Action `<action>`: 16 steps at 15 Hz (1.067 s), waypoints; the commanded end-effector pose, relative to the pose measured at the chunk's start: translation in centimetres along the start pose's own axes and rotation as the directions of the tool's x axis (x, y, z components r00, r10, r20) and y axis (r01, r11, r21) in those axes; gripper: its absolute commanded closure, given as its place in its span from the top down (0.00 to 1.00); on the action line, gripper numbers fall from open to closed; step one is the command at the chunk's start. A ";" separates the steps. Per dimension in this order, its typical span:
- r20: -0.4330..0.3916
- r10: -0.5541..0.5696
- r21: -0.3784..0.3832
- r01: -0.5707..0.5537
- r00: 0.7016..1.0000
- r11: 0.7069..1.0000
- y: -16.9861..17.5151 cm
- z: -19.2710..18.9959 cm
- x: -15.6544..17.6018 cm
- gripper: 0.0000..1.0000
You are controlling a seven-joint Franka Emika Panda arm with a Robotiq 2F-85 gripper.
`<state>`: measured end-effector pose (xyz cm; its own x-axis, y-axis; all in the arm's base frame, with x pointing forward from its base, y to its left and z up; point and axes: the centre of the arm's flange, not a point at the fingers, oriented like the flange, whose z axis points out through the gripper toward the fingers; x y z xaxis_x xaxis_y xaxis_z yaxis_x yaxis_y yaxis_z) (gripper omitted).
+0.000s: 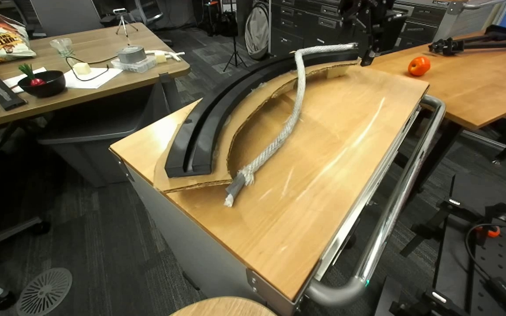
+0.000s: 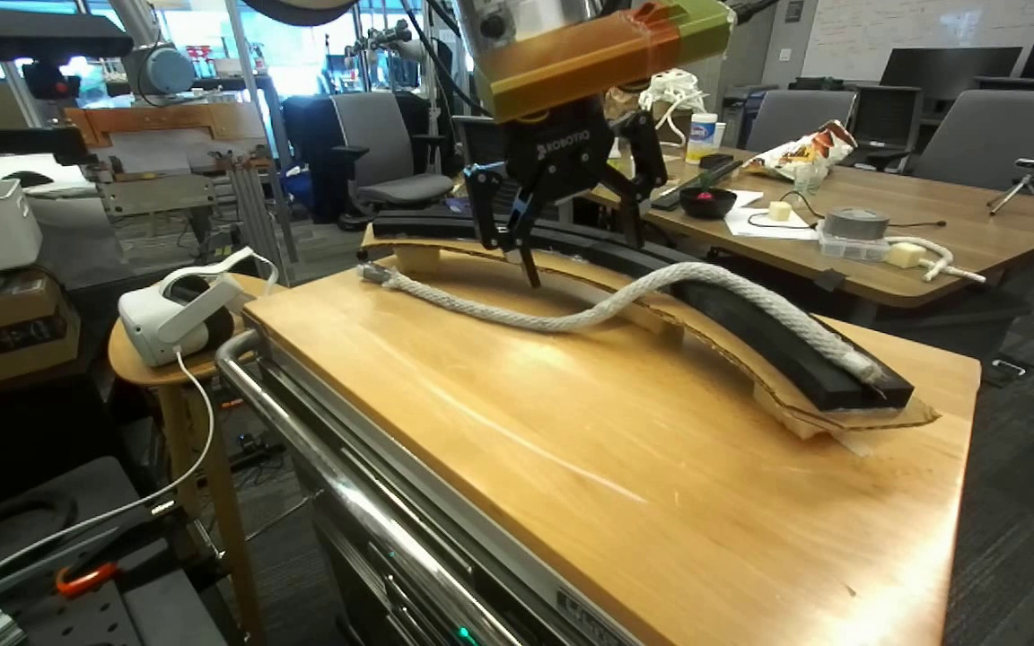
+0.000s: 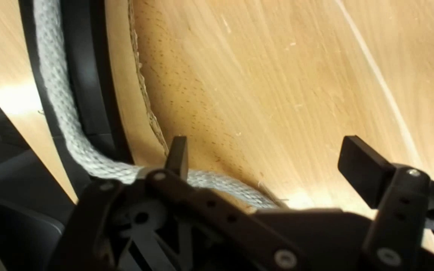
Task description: Place the white rope on the curved black board
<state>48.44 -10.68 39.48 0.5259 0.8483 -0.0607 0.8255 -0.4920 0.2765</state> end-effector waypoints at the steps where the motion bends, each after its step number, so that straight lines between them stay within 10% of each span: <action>1: -0.001 0.003 0.001 -0.003 1.000 1.000 -0.1 0.0 -0.1 1.00; 10: -0.160 -0.296 0.013 0.302 0.942 0.953 -6.8 0.2 5.9 1.00; 16: -0.229 -0.262 0.110 0.292 0.937 0.950 -9.4 1.7 9.9 1.00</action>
<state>46.22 1.99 34.65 0.2298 0.9690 0.0907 0.9605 -0.2408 0.1396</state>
